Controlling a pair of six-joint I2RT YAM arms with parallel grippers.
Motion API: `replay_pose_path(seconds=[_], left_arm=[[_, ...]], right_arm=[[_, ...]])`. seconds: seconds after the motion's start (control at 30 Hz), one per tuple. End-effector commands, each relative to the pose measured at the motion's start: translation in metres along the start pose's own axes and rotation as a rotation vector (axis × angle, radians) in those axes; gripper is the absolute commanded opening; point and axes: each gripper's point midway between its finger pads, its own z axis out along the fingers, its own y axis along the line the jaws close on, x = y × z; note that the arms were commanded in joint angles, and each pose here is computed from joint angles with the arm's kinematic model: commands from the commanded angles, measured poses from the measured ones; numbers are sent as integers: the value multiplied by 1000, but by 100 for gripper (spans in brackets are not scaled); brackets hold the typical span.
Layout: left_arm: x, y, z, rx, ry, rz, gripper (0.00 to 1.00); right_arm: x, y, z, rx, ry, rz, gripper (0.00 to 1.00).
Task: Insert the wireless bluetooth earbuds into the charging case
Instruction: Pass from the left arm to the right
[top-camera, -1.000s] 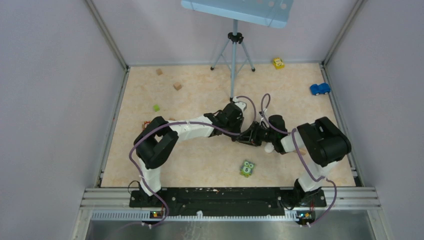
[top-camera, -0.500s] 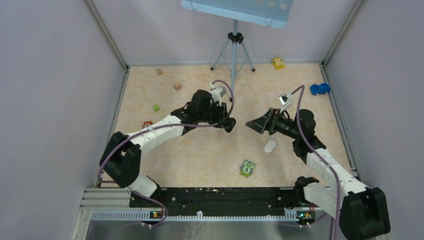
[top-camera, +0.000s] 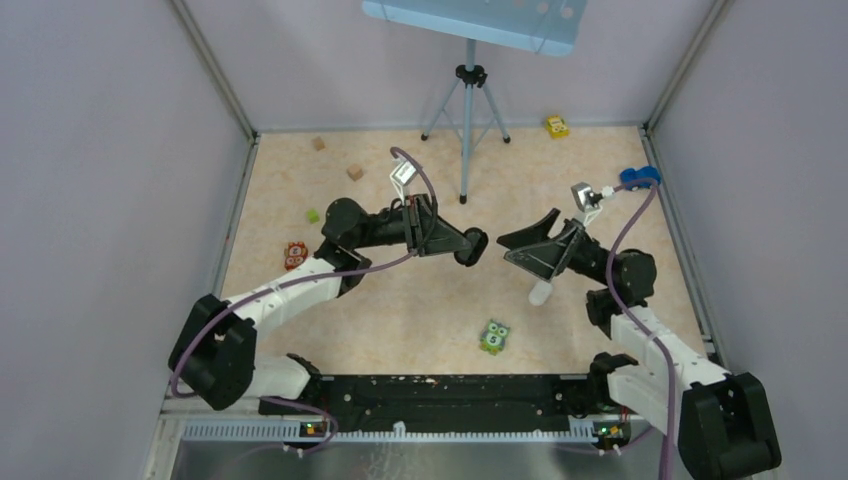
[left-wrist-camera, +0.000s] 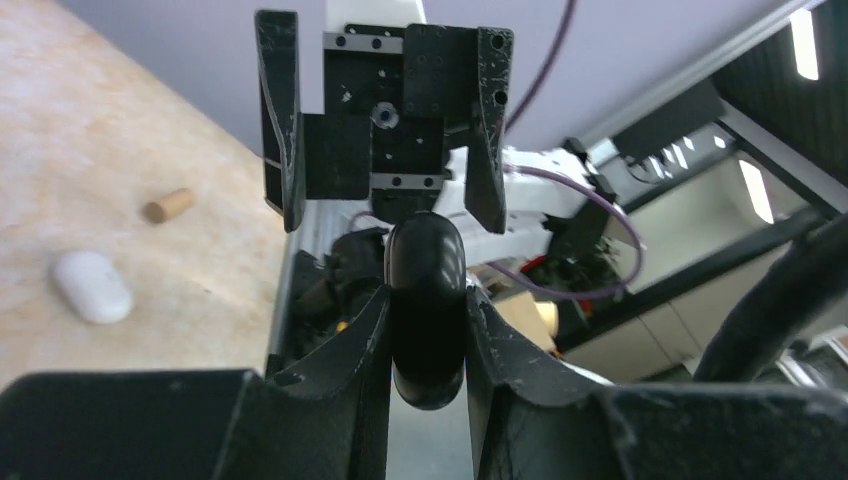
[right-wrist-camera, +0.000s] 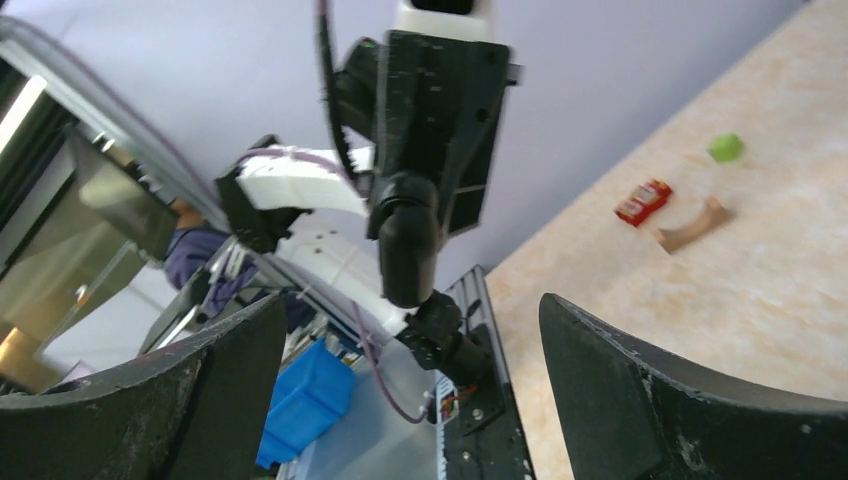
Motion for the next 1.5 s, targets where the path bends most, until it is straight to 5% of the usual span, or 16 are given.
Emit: replay_pose_path(seconds=[0.0, 0.27, 0.6, 1.07, 1.47], left_arm=[[-4, -48, -4, 223, 33, -15, 14], [-6, -66, -2, 363, 18, -59, 13], [-14, -61, -4, 351, -18, -64, 12], [-12, -62, -6, 329, -21, -51, 12], [-11, -62, -7, 328, -22, -52, 12]], right_arm=[[-4, 66, -9, -266, -18, -160, 93], [1, 72, 0, -299, 6, -222, 92], [0, 70, 26, -267, -12, -259, 89], [3, 67, 58, -263, -10, -163, 63], [2, 73, 56, -303, -42, -131, 27]])
